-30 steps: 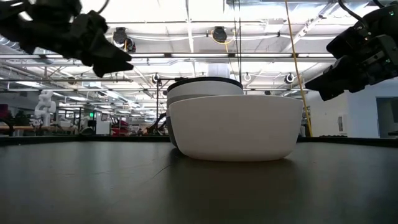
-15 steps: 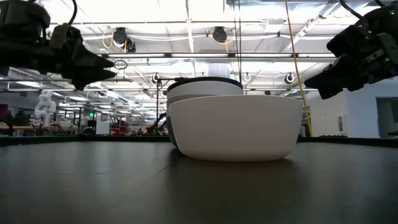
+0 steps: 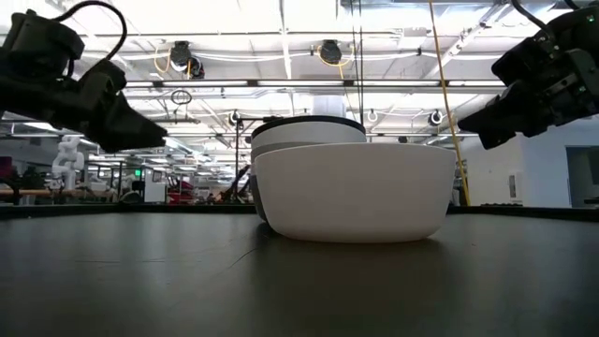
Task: Nest bowls inside each other
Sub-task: Stack the white bowl on top of the black bowl
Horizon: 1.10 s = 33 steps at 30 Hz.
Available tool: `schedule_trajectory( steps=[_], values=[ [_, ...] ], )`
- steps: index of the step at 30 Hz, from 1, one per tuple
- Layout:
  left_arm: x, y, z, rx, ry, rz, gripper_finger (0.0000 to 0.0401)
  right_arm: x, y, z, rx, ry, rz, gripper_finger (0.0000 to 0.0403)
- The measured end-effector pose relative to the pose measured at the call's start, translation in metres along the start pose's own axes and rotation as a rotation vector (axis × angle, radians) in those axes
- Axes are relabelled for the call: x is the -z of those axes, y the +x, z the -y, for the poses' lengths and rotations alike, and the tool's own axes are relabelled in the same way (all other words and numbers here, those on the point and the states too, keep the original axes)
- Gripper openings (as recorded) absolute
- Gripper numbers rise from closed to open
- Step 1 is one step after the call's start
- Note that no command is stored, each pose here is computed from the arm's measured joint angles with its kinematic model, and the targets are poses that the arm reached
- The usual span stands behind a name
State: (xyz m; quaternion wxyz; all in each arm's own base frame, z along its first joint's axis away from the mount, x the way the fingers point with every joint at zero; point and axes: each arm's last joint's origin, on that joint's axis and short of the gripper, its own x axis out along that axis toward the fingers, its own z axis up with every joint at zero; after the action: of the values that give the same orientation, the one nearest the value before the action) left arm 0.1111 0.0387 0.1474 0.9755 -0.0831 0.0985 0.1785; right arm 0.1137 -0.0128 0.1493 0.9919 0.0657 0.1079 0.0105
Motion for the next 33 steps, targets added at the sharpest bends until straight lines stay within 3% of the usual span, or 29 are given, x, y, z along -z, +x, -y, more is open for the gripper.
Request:
schedule_trajectory(
  steps=[11,18,24,28,33],
  values=[
    [-0.017,-0.002,0.008,0.203,0.122,0.166,0.0218,-0.004,0.000,0.000,-0.005,-0.004,0.039,0.0000],
    [-0.015,-0.002,0.009,0.248,0.124,0.147,0.0218,-0.020,-0.001,-0.009,-0.153,-0.013,0.189,0.0000],
    [-0.012,-0.001,0.009,0.263,0.125,0.110,0.0218,-0.015,0.006,-0.018,-0.228,-0.057,0.115,0.0000],
    [-0.011,-0.001,0.009,0.263,0.126,0.109,0.0218,-0.041,0.011,-0.030,-0.282,-0.133,0.159,0.0012],
    [-0.011,-0.001,0.009,0.267,0.127,0.105,0.0218,-0.069,0.029,-0.046,-0.341,-0.155,0.094,0.0059]
  ],
)
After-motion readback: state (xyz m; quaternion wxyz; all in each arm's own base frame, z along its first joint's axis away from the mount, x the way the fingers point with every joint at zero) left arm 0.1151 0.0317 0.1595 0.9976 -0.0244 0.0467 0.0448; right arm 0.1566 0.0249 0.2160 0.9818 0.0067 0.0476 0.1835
